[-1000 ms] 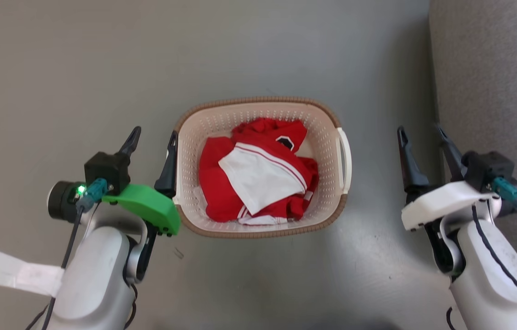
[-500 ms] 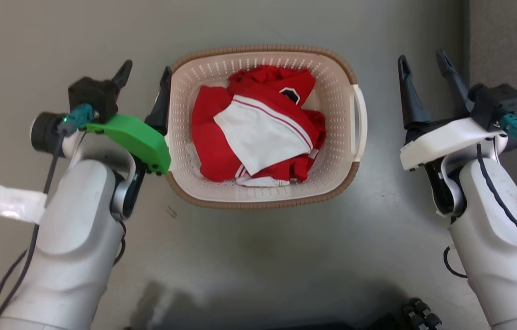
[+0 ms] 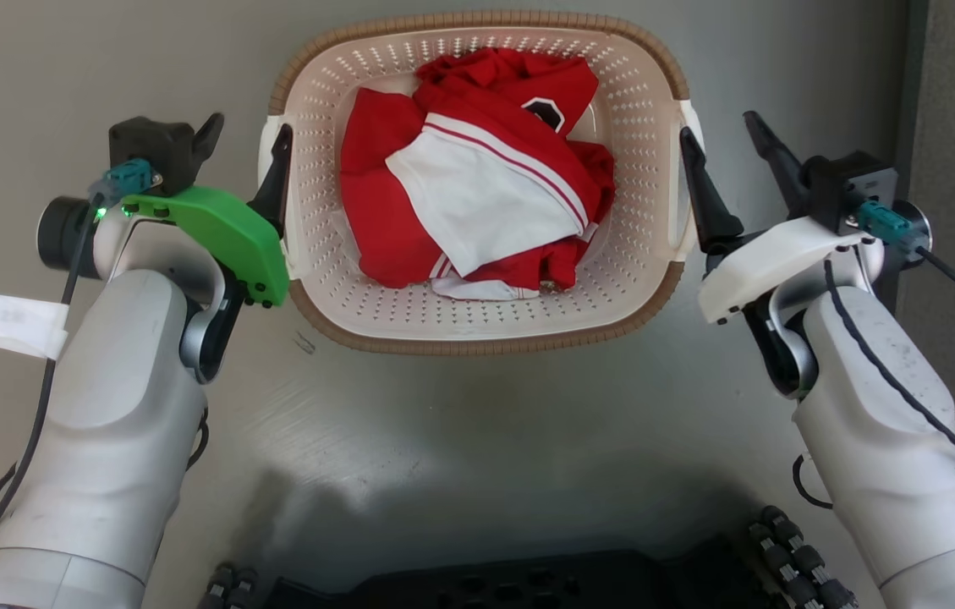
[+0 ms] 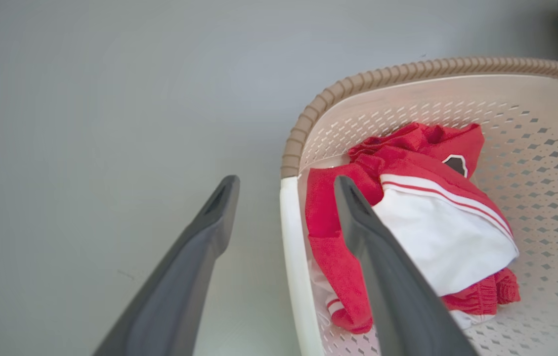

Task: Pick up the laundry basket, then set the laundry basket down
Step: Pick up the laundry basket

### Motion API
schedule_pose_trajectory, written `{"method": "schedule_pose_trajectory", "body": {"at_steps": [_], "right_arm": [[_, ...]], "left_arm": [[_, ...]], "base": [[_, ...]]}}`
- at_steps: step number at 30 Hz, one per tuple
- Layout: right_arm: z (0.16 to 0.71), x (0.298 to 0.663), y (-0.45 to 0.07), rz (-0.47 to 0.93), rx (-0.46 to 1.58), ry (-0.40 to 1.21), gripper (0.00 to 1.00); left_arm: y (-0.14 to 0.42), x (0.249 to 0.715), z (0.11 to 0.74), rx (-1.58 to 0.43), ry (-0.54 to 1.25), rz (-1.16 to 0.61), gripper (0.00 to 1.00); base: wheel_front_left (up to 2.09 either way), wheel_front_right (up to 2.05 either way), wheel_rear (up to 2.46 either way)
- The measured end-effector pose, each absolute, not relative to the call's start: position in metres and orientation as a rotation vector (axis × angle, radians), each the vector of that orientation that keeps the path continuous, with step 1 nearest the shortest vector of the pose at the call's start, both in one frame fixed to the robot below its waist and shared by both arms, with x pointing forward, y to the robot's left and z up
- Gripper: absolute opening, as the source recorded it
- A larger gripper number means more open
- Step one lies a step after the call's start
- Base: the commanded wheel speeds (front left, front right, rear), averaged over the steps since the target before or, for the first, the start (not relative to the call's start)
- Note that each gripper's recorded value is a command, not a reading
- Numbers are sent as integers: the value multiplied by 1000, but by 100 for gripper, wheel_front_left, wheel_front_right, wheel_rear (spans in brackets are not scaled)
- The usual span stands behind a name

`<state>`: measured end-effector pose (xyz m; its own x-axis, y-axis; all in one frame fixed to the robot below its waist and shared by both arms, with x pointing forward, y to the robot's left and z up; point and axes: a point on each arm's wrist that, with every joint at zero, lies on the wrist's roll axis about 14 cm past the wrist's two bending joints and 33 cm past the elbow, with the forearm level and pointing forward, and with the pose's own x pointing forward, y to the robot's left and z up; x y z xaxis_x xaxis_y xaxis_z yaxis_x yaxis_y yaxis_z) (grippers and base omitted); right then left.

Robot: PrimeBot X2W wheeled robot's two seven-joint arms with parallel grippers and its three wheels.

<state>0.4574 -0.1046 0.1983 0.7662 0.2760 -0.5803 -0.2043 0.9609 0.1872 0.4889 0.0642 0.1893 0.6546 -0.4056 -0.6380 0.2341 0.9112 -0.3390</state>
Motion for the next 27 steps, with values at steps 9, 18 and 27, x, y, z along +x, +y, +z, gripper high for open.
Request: {"method": "schedule_pose_trajectory", "body": {"at_steps": [9, 18, 27], "right_arm": [[166, 433, -102, 285, 111, 759, 100], [146, 424, -103, 294, 103, 822, 100], [140, 424, -89, 322, 136, 843, 0]], "left_arm": [[67, 454, 142, -226, 950, -371, 100], [61, 445, 119, -215, 1030, -392, 100], [51, 445, 116, -224, 1053, -416, 0]], "base": [[0, 0, 0], [0, 0, 0], [0, 0, 0]]}}
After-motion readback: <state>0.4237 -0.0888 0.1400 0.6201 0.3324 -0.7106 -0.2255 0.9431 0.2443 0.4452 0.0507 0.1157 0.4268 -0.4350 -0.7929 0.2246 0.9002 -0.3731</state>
